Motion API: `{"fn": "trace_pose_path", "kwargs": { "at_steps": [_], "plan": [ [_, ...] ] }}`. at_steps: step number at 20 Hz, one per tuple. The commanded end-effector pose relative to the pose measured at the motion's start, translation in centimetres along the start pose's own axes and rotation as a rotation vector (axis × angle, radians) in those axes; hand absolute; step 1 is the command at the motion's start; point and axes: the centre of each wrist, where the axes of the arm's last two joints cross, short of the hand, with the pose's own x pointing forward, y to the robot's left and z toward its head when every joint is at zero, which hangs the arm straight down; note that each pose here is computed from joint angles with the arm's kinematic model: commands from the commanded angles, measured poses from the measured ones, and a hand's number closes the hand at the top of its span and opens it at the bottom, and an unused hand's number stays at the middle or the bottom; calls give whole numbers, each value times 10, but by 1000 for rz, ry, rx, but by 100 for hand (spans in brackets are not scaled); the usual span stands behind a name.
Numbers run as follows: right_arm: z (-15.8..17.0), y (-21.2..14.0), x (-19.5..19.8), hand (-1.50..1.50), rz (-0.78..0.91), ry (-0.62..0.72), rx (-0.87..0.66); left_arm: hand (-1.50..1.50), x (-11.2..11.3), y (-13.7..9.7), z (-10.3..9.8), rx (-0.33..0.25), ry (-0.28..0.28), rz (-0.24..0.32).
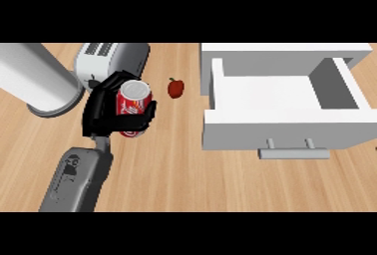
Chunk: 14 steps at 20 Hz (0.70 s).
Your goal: Pick up the can, place it into the drawer and close the drawer
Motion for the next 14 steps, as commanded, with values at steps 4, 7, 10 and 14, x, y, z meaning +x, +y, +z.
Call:
{"fn": "trace_pose_path", "kwargs": {
  "at_steps": [4, 7, 10, 14],
  "plan": [
    [-6, -4, -3, -150, 3, -1, 4, 150, 53, -59, -34, -72, 9, -13],
    [-1, -3, 11, -150, 7, 7, 15, 150, 75, -80, -44, -81, -18, -36],
    [-18, 3, -16, -150, 10, -14, -11, 150, 95, -98, -58, -93, -48, -39],
    [-12, -13, 2, -150, 5, -8, -13, 150, 120, -129, -65, -114, -61, -51]
  ]
}}
